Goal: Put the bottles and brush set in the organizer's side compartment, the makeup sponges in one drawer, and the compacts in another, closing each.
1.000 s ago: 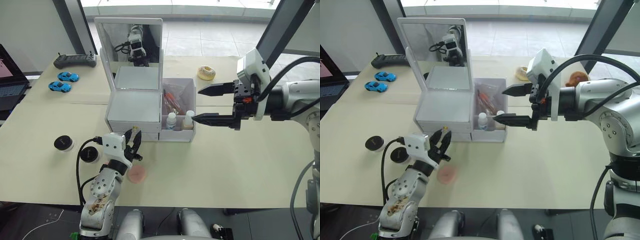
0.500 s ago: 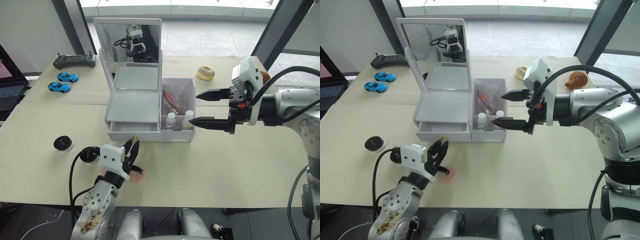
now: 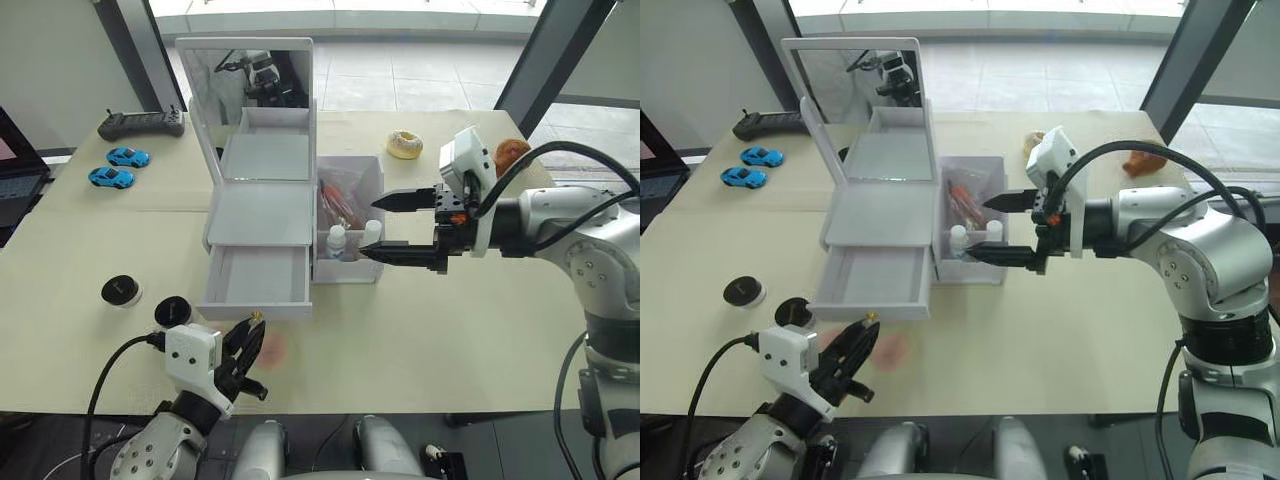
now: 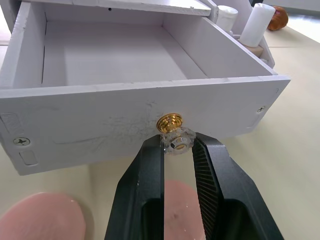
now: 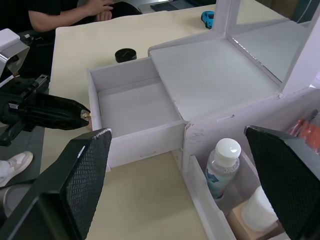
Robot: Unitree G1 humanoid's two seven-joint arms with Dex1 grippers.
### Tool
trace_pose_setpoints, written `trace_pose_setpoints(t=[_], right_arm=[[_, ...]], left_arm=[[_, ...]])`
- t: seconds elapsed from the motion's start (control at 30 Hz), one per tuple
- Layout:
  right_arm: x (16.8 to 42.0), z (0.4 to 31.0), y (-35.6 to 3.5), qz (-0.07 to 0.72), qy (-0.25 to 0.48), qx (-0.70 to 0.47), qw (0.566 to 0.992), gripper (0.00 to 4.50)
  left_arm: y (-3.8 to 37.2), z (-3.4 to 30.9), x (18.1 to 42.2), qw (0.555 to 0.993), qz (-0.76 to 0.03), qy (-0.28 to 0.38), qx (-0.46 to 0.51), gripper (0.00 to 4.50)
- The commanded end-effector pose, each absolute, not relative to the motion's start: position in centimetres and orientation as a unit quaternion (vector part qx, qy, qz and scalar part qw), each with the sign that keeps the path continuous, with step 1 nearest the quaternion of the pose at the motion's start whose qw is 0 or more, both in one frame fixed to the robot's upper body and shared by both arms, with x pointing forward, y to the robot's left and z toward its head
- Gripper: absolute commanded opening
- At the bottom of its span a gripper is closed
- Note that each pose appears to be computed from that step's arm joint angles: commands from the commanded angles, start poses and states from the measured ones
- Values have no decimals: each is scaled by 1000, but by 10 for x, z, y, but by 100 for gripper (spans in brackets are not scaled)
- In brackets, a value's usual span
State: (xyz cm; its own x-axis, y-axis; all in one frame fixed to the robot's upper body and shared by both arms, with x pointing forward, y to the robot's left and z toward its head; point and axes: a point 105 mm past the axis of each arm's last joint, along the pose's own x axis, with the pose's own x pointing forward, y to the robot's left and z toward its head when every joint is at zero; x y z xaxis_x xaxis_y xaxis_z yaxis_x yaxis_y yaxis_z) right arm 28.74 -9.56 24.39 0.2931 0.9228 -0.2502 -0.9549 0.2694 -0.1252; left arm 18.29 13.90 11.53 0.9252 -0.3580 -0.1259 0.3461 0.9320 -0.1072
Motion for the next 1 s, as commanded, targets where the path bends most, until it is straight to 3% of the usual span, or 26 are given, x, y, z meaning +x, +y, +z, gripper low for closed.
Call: trace_pose_setpoints(t=[0.03, 0.27, 0.43, 0.57, 0.7, 0.8, 1.0], right_arm=[[287, 255, -95, 588, 36, -136, 797, 450], [288, 254, -95, 584, 33, -133, 800, 450], [288, 256, -95, 584, 28, -133, 801, 450], [290, 256, -97, 583, 28, -136, 801, 450], [297, 255, -104, 569, 27, -152, 808, 450], [300, 256, -114, 558, 24, -164, 813, 450], [294, 244, -155, 537, 46, -195, 820, 450]], left_arm=[[139, 127, 176, 978, -193, 59, -45, 55], [140, 121, 173, 974, -206, 77, -62, 55], [144, 125, 171, 970, -220, 71, -79, 200], [173, 128, 169, 976, -197, 59, -67, 330], [195, 131, 149, 965, -248, 63, -56, 448], [235, 130, 145, 966, -247, 77, -21, 448], [327, 169, 191, 973, -215, 62, 58, 448]])
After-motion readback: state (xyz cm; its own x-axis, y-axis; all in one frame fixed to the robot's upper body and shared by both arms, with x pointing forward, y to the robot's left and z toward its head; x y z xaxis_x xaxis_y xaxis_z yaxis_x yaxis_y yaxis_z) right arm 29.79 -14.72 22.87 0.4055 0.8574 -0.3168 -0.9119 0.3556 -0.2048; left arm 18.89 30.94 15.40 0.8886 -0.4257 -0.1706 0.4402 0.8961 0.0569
